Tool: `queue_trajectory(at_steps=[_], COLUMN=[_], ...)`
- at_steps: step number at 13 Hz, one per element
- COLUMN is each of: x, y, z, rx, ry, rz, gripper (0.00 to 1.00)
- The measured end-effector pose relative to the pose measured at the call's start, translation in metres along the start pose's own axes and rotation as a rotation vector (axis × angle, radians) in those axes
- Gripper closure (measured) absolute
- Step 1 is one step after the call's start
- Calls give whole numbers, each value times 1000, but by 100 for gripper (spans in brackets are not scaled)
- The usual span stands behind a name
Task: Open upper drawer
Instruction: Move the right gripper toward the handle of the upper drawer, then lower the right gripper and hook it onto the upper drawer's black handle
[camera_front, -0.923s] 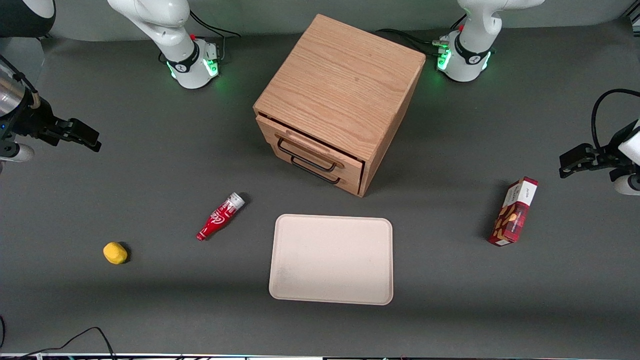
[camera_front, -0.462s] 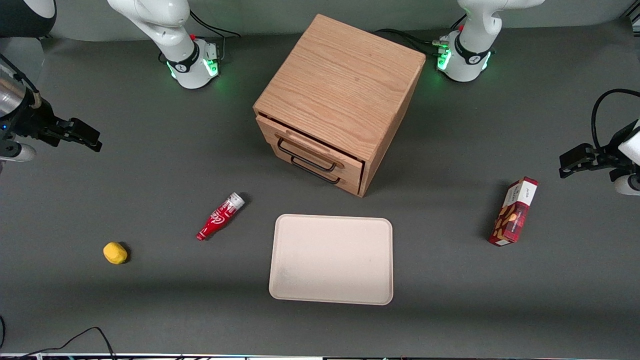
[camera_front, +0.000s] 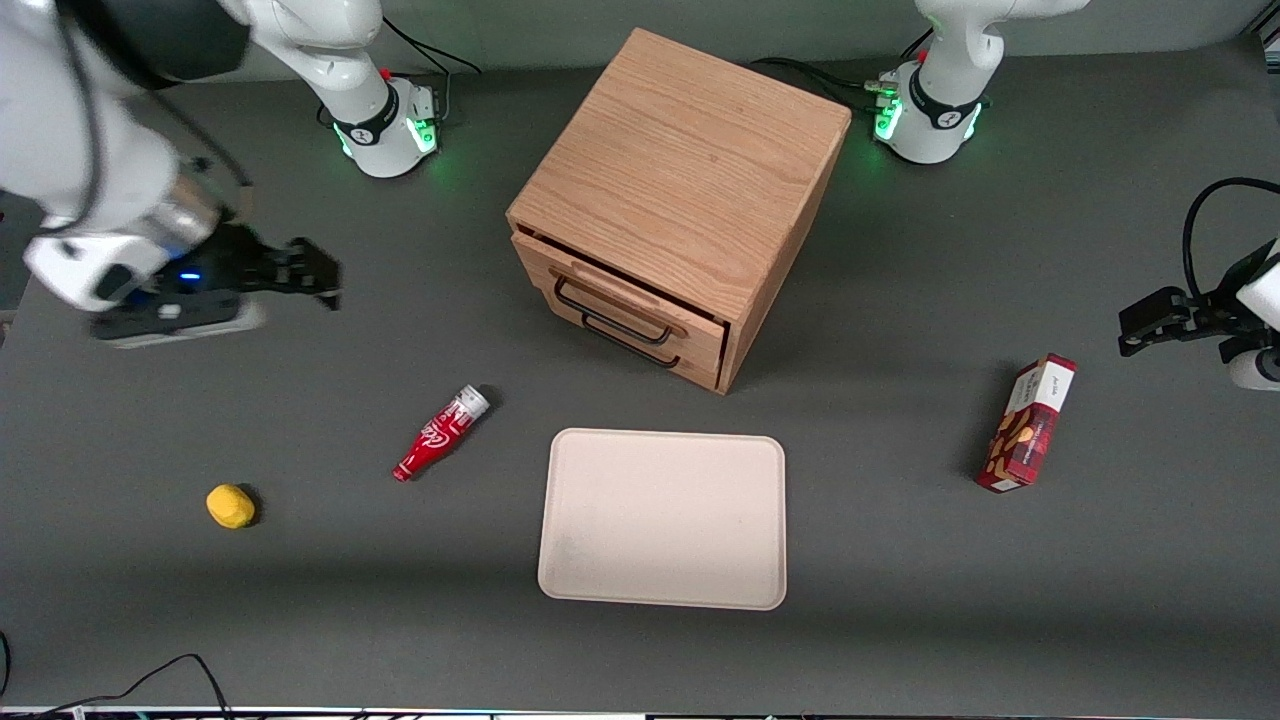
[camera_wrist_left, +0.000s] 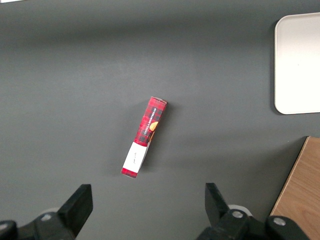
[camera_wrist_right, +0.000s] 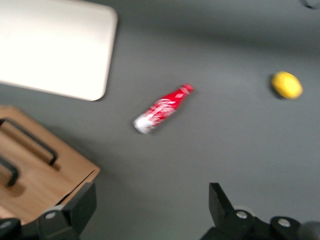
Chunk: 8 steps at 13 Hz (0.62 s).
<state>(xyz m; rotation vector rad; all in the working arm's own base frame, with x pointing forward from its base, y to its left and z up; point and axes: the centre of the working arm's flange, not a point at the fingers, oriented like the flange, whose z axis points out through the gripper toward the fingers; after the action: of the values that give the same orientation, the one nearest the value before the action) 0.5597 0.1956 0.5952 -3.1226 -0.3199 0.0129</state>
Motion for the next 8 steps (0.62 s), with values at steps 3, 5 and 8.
queue_trajectory(at_steps=[3, 5, 8], x=[15, 25, 29], y=[-86, -119, -168], z=[34, 58, 89], rx=[-8, 45, 136], ry=[13, 9, 18], rz=[-184, -359, -563], gripper=[0, 0, 0])
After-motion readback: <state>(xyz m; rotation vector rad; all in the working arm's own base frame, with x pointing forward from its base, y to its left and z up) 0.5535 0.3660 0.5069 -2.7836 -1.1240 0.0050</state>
